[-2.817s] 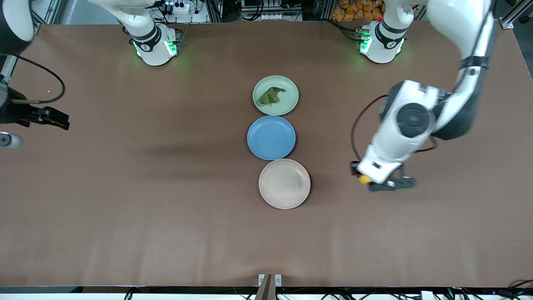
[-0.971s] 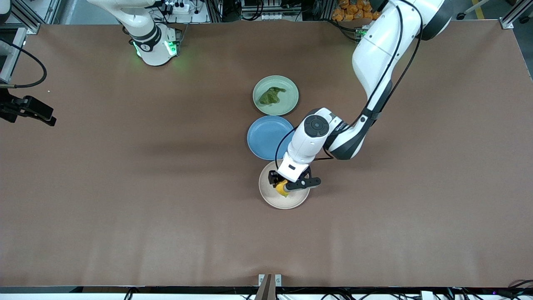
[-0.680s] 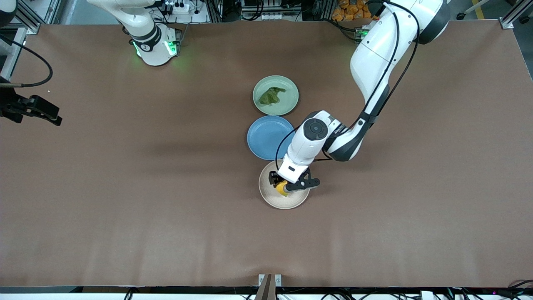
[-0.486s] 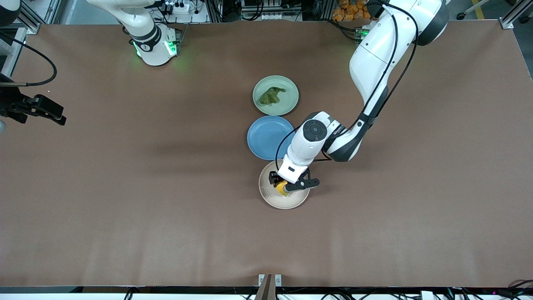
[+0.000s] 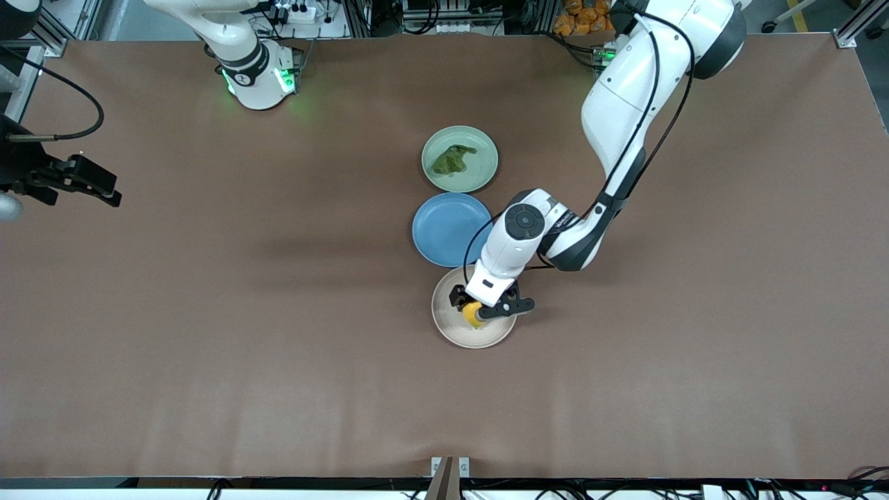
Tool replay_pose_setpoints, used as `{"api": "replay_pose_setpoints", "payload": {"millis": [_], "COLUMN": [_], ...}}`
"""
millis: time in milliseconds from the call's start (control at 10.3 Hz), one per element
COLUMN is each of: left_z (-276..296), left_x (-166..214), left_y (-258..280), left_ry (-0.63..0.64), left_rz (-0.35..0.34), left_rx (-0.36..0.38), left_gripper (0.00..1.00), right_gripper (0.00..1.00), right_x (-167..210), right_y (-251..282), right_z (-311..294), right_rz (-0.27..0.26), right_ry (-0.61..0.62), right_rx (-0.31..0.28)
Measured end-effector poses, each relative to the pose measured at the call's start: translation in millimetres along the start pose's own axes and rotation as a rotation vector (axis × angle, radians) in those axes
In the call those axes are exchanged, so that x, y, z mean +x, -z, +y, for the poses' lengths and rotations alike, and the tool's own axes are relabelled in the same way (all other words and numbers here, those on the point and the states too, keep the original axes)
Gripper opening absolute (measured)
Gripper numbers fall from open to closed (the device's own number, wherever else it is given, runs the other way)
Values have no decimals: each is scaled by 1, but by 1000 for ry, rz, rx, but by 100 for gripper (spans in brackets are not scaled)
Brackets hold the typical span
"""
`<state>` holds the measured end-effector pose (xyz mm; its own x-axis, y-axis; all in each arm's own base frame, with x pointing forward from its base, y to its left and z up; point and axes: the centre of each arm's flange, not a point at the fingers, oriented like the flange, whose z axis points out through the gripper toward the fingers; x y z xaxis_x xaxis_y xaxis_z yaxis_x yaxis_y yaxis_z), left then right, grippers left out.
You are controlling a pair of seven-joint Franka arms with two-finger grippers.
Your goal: Place lemon and lettuce in plates
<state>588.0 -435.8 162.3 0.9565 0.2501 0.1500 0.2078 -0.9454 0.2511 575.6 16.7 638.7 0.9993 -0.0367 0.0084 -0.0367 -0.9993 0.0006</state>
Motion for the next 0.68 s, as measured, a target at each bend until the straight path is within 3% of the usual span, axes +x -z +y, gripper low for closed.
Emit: {"api": "replay_pose_setpoints", "payload": {"millis": [291,680], "left_z": [1,17], "left_x": [11,66], "left_y": [11,142], "left_ry": [2,32], "left_rz": [17,84], "left_rx": [11,63], "left_gripper": [100,100], "right_gripper": [100,100], "right_x": [-1,-1], "right_y": [0,-1], "right_z": [2,4], "right_rz": [-7,-12], "right_ry": [-3,-8], "right_rx": [0,0]}}
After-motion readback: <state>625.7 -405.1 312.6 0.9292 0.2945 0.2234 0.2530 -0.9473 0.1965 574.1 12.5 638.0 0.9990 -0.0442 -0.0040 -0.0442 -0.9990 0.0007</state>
